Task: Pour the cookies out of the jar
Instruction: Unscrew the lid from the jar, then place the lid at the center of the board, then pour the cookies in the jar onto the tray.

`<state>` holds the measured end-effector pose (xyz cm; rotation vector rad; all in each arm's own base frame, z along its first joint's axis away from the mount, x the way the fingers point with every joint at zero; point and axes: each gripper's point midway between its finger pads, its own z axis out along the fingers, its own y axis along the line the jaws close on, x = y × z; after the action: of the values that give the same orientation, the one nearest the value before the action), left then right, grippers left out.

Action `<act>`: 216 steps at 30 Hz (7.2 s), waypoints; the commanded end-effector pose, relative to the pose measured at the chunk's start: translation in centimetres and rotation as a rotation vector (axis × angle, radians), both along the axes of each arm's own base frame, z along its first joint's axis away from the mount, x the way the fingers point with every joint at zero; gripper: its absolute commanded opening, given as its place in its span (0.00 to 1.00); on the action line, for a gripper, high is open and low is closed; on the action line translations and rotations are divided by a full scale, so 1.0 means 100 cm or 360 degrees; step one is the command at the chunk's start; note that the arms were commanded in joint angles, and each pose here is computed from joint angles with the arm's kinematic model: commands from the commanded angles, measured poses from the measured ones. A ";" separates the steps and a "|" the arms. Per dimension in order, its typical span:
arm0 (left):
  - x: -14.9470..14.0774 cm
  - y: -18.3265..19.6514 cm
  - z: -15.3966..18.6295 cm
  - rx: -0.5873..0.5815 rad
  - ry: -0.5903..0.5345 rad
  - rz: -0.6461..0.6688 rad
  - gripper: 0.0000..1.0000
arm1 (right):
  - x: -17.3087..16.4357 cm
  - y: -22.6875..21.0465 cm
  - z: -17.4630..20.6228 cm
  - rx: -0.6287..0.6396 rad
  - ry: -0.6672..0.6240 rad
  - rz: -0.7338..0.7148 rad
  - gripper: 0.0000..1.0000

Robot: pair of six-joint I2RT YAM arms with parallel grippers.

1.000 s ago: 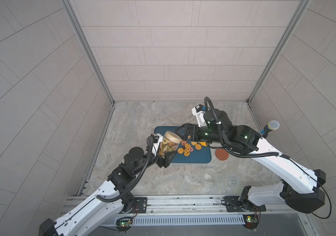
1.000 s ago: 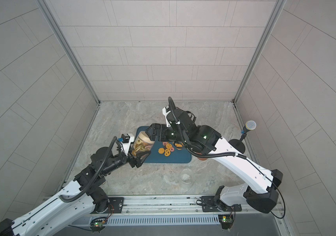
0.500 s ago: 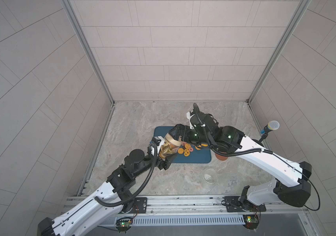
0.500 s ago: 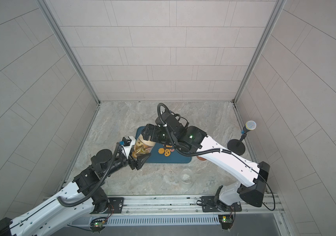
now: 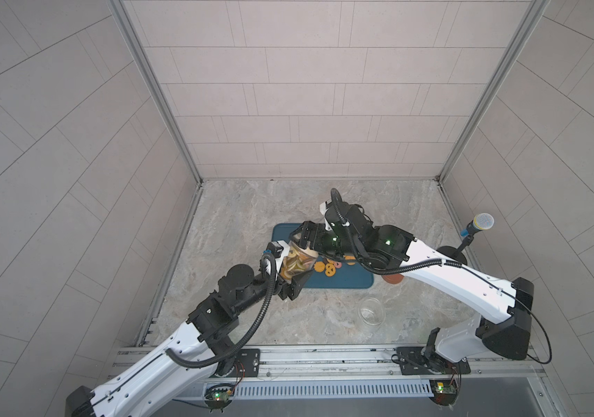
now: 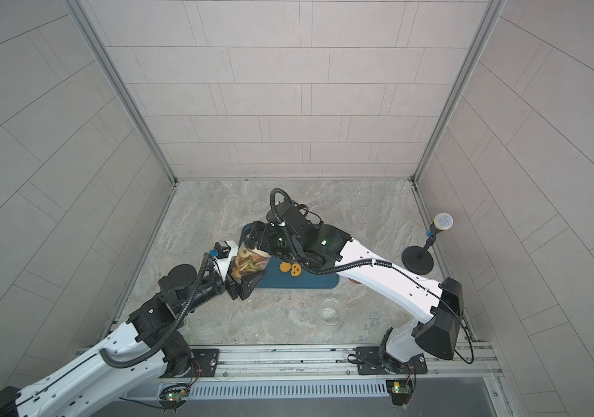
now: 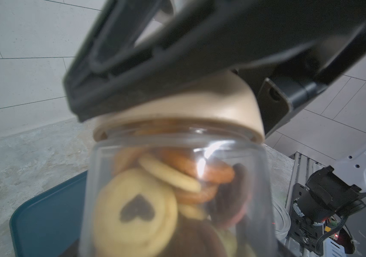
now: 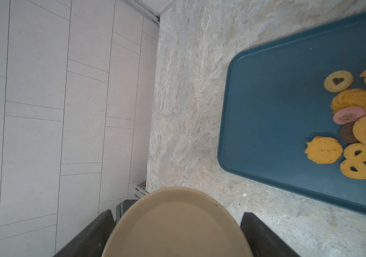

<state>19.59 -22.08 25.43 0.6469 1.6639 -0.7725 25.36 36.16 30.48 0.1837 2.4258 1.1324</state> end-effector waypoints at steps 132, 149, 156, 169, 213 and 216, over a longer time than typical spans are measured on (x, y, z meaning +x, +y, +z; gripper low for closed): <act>0.037 0.080 0.026 -0.0369 0.0198 0.0728 0.00 | -0.043 -0.105 -0.132 -0.1344 -0.0493 0.0347 1.00; 0.043 0.055 -0.043 -0.0456 0.0583 0.0665 0.00 | -0.020 -0.218 -0.079 -0.1365 -0.0484 -0.0176 1.00; 0.055 0.042 -0.077 -0.0385 0.0739 0.0691 0.00 | -0.020 -0.245 -0.090 -0.1410 -0.0451 -0.0305 1.00; 0.075 0.026 -0.122 -0.0257 0.1022 0.0774 0.00 | -0.022 -0.258 -0.100 -0.1396 -0.0375 -0.0311 1.00; 0.119 0.010 -0.066 -0.2038 0.2292 0.0692 0.00 | -0.028 -0.270 -0.102 -0.1311 -0.0280 -0.0364 1.00; 0.112 0.013 -0.071 -0.1950 0.2315 0.0793 0.00 | -0.027 -0.267 -0.105 -0.1307 -0.0266 -0.0359 1.00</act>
<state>29.80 -20.45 13.50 -1.5356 1.9851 -1.6599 22.70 9.54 20.13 0.0585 2.4213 0.0083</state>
